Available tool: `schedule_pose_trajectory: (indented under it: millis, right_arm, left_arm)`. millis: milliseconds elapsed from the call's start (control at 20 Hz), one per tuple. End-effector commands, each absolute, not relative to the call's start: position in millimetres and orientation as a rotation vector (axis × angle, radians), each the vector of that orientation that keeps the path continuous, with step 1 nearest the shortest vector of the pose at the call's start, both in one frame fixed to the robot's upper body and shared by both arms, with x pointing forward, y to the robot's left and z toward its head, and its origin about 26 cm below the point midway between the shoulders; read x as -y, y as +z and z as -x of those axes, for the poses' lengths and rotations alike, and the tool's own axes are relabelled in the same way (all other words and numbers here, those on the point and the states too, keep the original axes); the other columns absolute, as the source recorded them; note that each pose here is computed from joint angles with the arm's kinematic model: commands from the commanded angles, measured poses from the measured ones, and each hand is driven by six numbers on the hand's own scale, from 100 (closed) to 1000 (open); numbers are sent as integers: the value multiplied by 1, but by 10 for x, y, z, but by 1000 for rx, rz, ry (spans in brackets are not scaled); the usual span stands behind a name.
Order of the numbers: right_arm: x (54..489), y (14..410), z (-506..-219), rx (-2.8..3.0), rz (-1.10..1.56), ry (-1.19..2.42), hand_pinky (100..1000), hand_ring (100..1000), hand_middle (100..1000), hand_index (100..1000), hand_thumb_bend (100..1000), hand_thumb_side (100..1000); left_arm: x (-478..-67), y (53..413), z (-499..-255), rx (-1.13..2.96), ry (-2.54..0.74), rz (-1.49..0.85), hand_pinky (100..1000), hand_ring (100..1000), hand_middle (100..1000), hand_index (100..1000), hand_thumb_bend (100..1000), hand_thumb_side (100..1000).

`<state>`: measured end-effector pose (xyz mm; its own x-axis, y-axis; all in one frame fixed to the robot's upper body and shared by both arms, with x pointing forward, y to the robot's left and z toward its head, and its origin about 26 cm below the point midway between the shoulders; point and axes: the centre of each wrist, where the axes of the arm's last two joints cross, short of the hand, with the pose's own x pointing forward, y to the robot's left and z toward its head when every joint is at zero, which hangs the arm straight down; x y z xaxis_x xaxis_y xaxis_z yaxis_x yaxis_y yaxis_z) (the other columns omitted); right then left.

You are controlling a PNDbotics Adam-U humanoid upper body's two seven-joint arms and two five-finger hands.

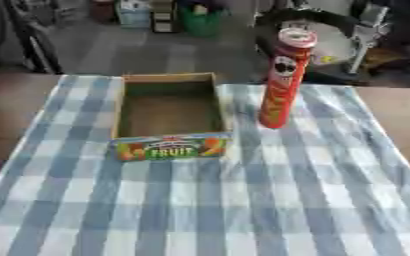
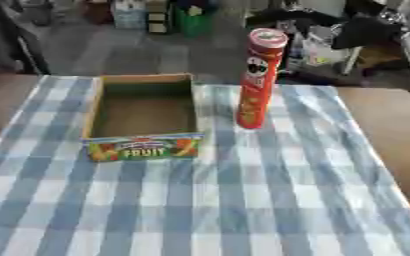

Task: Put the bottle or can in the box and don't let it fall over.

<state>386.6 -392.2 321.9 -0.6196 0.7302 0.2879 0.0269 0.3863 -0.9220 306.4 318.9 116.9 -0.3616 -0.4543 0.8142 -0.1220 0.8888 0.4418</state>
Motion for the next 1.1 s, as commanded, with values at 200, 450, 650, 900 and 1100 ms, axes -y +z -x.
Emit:
schedule_pose_trajectory:
  millis: [200, 450, 650, 900, 1100]
  right_arm:
    - [3988, 3419, -3773, 1963, 706, 1275, 1000, 1000, 1000, 1000, 200, 442]
    - [4002, 3424, -3795, 1948, 706, 1273, 995, 1000, 1000, 1000, 195, 445]
    - [4060, 3407, -3979, 1855, 696, 1249, 978, 1000, 1000, 1000, 202, 450]
    - [4127, 3329, -4292, 1729, 674, 1206, 960, 1000, 1000, 1000, 231, 445]
    - [4091, 3295, -4458, 1649, 666, 1221, 948, 1000, 1000, 1000, 246, 449]
  left_arm:
    - [-3223, 1262, -3056, 1955, -373, -448, 785, 745, 743, 856, 587, 605]
    - [-3225, 1262, -3055, 1954, -373, -448, 785, 745, 743, 856, 587, 605]
    - [-3215, 1255, -3057, 1952, -378, -442, 785, 745, 742, 856, 587, 606]
    - [-3212, 1258, -3060, 1952, -383, -440, 785, 745, 742, 856, 587, 606]
    - [-3204, 1264, -3067, 1954, -389, -436, 786, 745, 742, 856, 587, 606]
